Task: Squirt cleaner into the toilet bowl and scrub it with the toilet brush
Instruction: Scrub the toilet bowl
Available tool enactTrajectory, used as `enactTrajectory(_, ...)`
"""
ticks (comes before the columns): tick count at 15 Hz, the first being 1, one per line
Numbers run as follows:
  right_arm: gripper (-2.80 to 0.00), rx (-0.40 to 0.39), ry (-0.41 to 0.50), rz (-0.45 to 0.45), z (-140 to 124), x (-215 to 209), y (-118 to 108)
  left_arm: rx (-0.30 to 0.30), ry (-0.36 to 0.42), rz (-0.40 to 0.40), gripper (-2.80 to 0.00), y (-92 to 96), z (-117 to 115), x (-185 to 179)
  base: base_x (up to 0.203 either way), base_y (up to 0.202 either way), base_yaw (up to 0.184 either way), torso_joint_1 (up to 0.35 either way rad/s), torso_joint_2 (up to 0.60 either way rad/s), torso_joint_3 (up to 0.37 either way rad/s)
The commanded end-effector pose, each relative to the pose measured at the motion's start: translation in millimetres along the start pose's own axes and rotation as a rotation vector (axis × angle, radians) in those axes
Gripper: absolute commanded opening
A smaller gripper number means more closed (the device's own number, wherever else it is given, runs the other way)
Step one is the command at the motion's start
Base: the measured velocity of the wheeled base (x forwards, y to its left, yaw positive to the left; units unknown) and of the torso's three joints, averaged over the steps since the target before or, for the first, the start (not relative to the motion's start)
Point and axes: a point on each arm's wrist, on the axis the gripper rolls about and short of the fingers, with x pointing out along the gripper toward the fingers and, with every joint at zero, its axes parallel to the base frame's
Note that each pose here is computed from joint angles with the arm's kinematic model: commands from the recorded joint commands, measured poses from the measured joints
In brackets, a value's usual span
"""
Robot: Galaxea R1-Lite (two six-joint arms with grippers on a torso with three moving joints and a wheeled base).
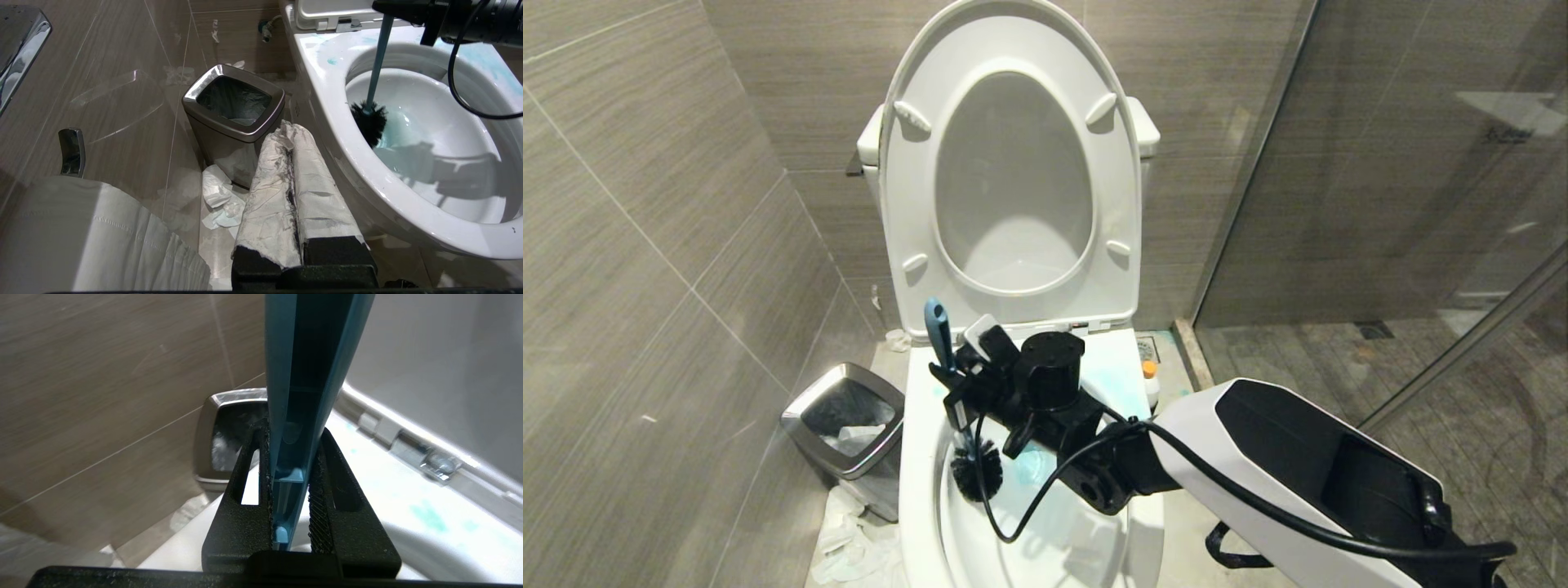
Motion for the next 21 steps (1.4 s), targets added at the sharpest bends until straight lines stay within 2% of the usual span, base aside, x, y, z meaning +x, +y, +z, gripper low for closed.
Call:
enactTrajectory(1, -2.8, 0.006, 0.027, 0.038, 1, -8, 21, 0.0, 0.0, 0.0, -2.8, 0.0, 0, 0, 0.0, 0.0, 0.0, 0.0, 0.0, 0.0)
enactTrajectory(6, -2.8, 0.013, 0.073, 0.122, -2, -47, 66, 0.0, 0.0, 0.0, -2.8, 0.0, 0, 0, 0.0, 0.0, 0.0, 0.0, 0.0, 0.0)
enactTrajectory(11, -2.8, 0.021, 0.13, 0.136, -4, -102, 71, 0.0, 0.0, 0.0, -2.8, 0.0, 0, 0, 0.0, 0.0, 0.0, 0.0, 0.0, 0.0)
enactTrajectory(14, -2.8, 0.023, 0.131, 0.095, -4, -132, 56, 0.0, 0.0, 0.0, -2.8, 0.0, 0, 0, 0.0, 0.0, 0.0, 0.0, 0.0, 0.0)
enactTrajectory(16, -2.8, 0.023, 0.121, 0.027, 1, -143, 30, 0.0, 0.0, 0.0, -2.8, 0.0, 0, 0, 0.0, 0.0, 0.0, 0.0, 0.0, 0.0)
enactTrajectory(19, -2.8, 0.019, 0.097, -0.058, 7, -147, -3, 0.0, 0.0, 0.0, -2.8, 0.0, 0, 0, 0.0, 0.0, 0.0, 0.0, 0.0, 0.0)
enactTrajectory(21, -2.8, 0.012, 0.062, -0.081, 13, -142, -14, 0.0, 0.0, 0.0, -2.8, 0.0, 0, 0, 0.0, 0.0, 0.0, 0.0, 0.0, 0.0)
